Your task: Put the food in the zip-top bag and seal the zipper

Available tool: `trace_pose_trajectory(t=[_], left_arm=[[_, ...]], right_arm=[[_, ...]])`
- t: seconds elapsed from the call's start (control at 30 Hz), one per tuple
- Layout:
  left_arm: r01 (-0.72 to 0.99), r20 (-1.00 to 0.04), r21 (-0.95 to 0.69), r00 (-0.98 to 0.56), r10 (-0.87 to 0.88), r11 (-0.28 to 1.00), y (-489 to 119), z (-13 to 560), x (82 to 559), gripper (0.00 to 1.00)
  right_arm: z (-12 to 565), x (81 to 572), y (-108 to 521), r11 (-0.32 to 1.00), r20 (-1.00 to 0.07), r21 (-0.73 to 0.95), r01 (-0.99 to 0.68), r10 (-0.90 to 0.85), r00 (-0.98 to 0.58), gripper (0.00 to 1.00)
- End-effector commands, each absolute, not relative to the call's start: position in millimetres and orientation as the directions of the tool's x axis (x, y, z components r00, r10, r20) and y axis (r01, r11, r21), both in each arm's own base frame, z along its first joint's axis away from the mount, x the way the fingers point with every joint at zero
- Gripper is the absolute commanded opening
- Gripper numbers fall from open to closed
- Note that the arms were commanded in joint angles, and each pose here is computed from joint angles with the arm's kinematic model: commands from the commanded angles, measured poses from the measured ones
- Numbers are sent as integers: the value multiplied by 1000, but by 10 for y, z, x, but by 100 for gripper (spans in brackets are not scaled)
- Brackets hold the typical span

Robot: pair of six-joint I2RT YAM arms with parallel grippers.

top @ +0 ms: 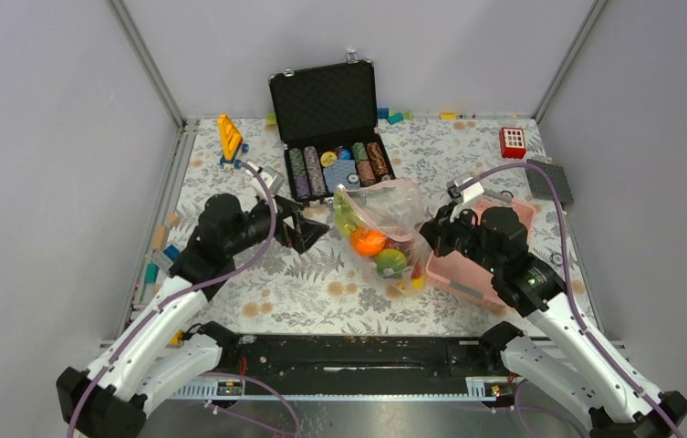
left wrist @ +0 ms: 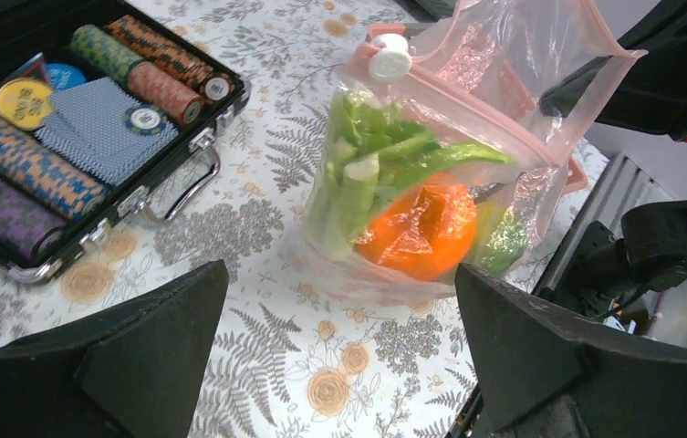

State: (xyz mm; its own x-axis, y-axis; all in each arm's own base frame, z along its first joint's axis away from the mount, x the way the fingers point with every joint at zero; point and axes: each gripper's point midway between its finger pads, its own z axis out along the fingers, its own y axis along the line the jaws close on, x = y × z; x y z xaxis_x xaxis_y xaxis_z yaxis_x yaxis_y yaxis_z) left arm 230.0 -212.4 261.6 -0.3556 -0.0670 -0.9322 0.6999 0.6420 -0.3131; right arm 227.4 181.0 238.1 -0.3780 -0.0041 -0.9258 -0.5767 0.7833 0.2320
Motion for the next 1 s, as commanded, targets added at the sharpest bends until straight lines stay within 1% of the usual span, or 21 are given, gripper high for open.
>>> trace_pose_trajectory(t=[0.0,0.1,0.13,0.23,0.33,0.47,0.6,0.7,0.93,0.97], left_arm=[[898,-973,-229,-219,-71,375,-2395,2924,2172,98],[963,-987,-162,-154,-51,217,-2516,2978,2024,97],[969,-989,-148,-139,-55,200,-2535,2994,2026,96],[973,-992,-119,-108,-63,199,-2566,3029,2101,94],[971,-993,-115,-108,-44,212,-2602,3000,2218,86],[970,-991,-136,-135,-18,200,-2687,2928,2375,80],[983,-989,-146,-147,2,108,-2781,2955,2372,72],[987,-989,-146,-147,9,64,-2817,2971,2365,65],[991,-991,-136,-136,8,-7,-2862,2977,2332,54],[990,-990,-139,-139,5,-12,-2868,2993,2336,50]], right_arm=[[2563,2242,1662,810,-938,184,-556,-24,-346,0],[2581,2204,1647,806,-938,170,-567,-45,-345,0],[2588,2199,1637,807,-938,166,-567,-47,-343,0],[2620,2164,1614,805,-942,159,-572,-50,-332,0],[2639,2111,1604,798,-944,157,-582,-53,-327,0],[2640,2067,1619,786,-941,165,-596,-56,-333,0],[2625,2009,1636,767,-943,160,-622,-66,-325,0],[2610,1976,1635,760,-945,161,-630,-66,-320,0],[2646,1947,1622,757,-950,158,-634,-58,-306,0],[2650,1943,1618,757,-951,156,-635,-57,-303,0]])
